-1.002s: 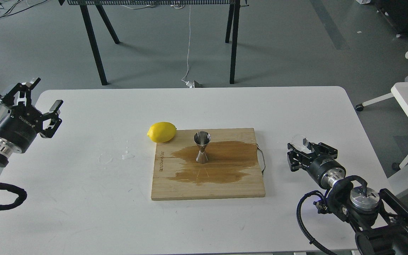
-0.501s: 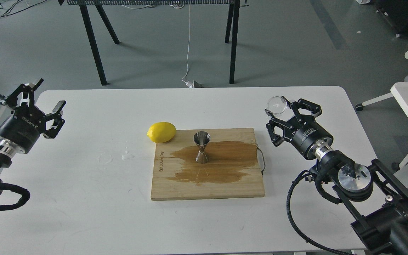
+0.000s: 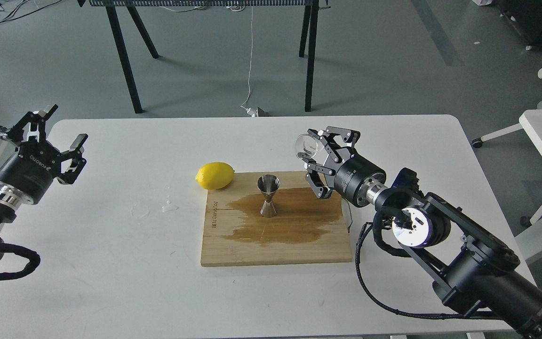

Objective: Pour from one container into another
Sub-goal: 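Carry the clear cup with the right gripper above the jigger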

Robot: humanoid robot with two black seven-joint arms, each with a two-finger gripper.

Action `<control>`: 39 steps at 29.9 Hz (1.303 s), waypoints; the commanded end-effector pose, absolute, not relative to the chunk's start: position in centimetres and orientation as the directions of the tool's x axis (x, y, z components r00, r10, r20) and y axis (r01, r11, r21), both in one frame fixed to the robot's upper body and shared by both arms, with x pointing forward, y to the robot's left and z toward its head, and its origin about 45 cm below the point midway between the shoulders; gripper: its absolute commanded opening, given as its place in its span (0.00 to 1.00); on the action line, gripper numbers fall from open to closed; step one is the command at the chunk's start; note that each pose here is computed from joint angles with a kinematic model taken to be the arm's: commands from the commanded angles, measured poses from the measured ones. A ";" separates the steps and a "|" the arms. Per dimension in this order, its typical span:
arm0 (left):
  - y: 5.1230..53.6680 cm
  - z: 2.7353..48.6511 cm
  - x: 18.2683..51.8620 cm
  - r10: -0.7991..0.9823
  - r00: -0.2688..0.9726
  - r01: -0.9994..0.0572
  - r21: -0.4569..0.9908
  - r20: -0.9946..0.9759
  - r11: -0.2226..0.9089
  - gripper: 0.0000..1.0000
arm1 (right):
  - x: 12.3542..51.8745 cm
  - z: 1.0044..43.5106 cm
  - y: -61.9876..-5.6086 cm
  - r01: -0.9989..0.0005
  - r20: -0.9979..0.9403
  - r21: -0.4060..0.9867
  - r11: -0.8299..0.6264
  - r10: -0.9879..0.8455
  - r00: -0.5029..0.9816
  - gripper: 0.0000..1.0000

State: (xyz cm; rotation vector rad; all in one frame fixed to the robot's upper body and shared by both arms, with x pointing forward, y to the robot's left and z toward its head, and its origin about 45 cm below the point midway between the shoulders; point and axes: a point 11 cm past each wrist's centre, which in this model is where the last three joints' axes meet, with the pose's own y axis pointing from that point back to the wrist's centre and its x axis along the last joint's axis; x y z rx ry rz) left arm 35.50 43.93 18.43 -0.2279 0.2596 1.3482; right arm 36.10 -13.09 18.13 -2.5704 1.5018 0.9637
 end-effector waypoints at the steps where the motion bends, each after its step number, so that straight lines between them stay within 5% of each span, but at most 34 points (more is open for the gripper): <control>1: 43.9 18.4 35.5 0.928 0.200 -0.978 -0.012 -0.314 0.206 0.82 | 35.8 17.8 -11.8 -0.783 -0.434 0.300 -0.545 -0.809 0.396 0.28; 39: 44.5 18.1 35.3 0.934 0.183 -0.981 -0.001 -0.309 0.192 0.83 | 36.3 17.1 -9.0 -0.736 -0.073 0.367 -0.569 -0.806 0.587 0.28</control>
